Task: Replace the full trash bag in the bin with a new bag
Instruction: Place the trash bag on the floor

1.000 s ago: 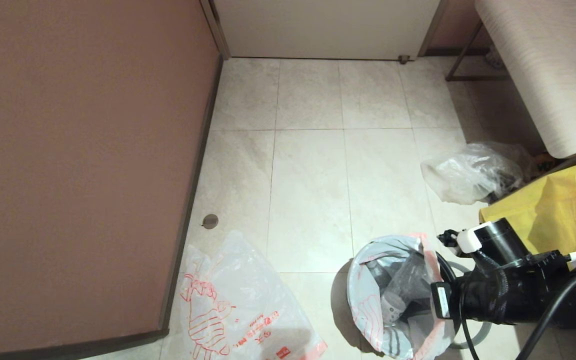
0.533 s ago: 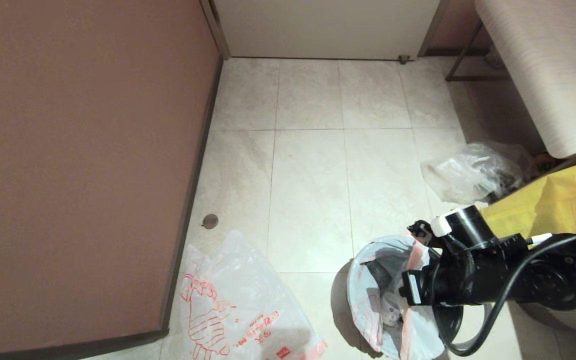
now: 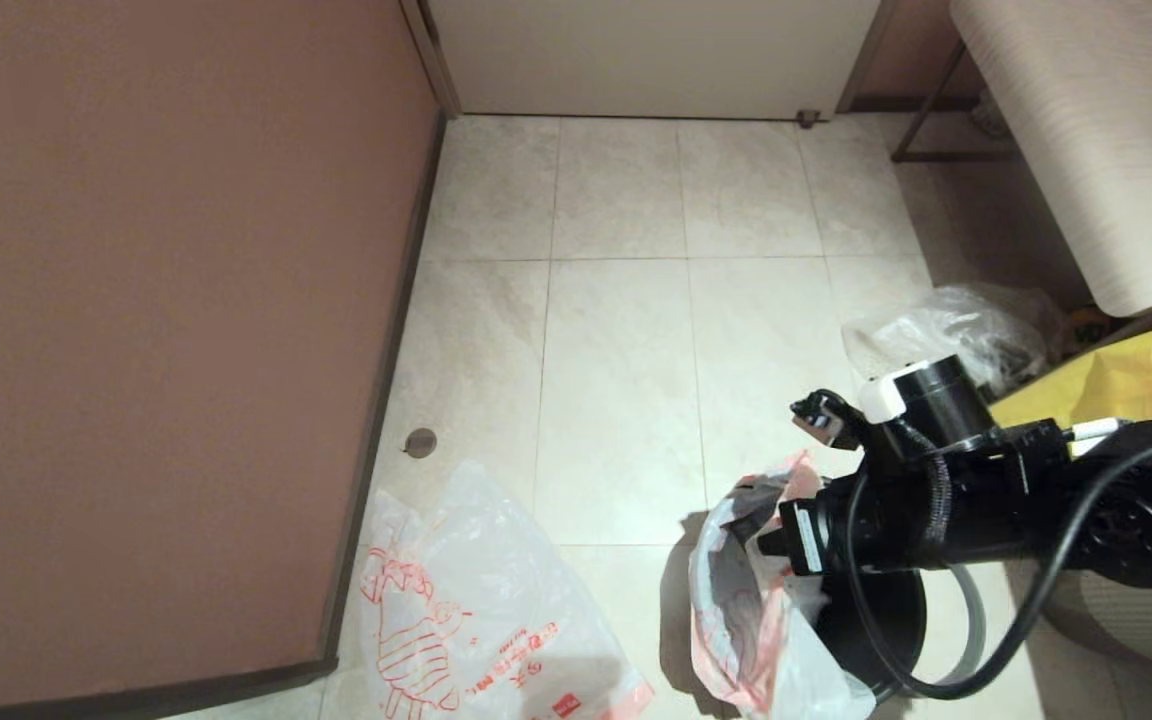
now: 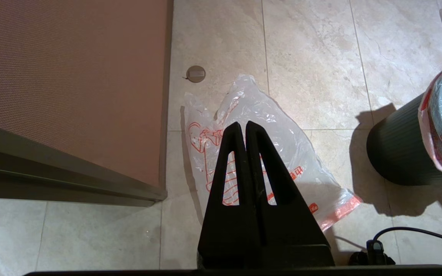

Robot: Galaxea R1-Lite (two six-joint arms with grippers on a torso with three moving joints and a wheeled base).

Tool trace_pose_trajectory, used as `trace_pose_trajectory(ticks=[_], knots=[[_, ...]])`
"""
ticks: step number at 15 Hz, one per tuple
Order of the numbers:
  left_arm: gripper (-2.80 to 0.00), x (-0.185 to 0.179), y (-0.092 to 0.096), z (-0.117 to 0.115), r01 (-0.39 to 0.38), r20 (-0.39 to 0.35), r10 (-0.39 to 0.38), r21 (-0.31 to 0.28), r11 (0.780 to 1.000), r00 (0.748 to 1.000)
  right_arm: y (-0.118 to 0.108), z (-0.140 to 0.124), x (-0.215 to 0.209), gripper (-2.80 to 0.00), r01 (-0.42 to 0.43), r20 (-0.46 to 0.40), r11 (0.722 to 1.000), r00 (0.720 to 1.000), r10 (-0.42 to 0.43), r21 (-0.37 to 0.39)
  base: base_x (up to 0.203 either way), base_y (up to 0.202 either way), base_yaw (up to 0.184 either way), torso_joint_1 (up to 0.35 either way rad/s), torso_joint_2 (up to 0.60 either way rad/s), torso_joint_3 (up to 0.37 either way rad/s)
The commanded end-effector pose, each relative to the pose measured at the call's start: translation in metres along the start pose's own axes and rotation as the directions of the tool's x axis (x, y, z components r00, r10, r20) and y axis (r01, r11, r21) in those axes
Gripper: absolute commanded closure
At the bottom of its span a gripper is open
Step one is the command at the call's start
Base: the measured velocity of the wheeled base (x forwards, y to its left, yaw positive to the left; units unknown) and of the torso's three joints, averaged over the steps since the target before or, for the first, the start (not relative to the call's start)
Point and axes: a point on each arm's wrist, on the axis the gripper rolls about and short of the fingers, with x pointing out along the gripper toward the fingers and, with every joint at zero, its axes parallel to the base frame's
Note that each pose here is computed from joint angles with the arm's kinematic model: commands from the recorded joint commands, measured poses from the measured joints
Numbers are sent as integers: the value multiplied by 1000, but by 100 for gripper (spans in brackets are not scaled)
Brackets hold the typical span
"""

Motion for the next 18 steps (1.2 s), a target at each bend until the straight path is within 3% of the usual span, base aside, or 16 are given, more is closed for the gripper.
trace_pose_trajectory(ticks=[1, 5, 9, 14, 18], knots=[[0, 0, 0, 0, 0, 1, 0, -1, 1000, 1000, 21, 3, -30, 0, -54, 62, 998, 996, 56, -44, 0, 0, 0, 0, 0, 0], [0, 0, 0, 0, 0, 1, 0, -1, 1000, 1000, 47, 0, -60, 0, -59, 26, 995, 998, 61, -75, 0, 0, 0, 0, 0, 0], [0, 0, 0, 0, 0, 1, 0, -1, 1000, 1000, 69, 20, -116, 0, -55, 165, 993, 984, 73, -106, 0, 0, 0, 0, 0, 0], [0, 0, 0, 0, 0, 1, 0, 0, 1000, 1000, 98, 48, -197, 0, -51, 333, 990, 938, 93, -131, 0, 0, 0, 0, 0, 0], [0, 0, 0, 0, 0, 1, 0, -1, 1000, 1000, 103, 70, -261, 0, 2, 485, 992, 872, 62, -129, 0, 0, 0, 0, 0, 0]])
